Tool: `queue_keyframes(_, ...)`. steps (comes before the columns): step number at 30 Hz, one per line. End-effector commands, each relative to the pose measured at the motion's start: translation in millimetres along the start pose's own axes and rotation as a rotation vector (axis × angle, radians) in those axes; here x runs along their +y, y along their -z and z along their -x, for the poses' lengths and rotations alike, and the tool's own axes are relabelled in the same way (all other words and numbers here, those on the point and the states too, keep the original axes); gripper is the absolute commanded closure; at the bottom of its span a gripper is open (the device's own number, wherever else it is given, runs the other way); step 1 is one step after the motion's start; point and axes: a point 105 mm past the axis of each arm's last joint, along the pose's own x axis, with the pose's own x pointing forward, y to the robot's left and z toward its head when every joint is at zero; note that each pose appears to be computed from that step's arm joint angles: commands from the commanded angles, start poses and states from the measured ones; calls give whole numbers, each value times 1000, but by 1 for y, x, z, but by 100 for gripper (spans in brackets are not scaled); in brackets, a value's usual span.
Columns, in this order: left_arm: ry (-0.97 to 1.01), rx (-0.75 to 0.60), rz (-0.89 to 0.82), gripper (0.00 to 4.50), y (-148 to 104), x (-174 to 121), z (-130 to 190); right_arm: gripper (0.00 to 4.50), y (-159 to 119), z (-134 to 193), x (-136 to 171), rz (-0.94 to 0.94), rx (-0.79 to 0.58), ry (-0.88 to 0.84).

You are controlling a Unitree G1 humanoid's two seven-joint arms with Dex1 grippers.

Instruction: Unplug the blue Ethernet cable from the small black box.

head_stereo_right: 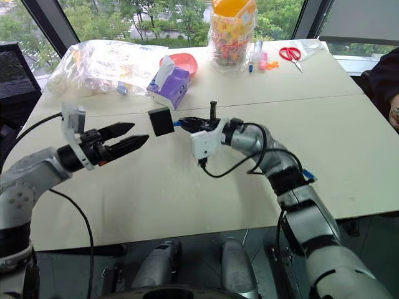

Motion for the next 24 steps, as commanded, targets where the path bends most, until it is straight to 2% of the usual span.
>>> queue_keyframes(1,62,14,-24,0,-5,-6,-8,446,-12,3,-22,69,-6,78)
queue_keyframes(16,100,-3,-41,0,-13,-9,-15,446,-18,5,-17,50,1,52)
queue_keyframes(20,99,-32,-28,109,-17,-9,-16,450,-21,5,-13,47,-12,34)
queue_keyframes(24,103,-35,-24,267,-16,-10,-17,450,-23,6,-12,46,-17,26)
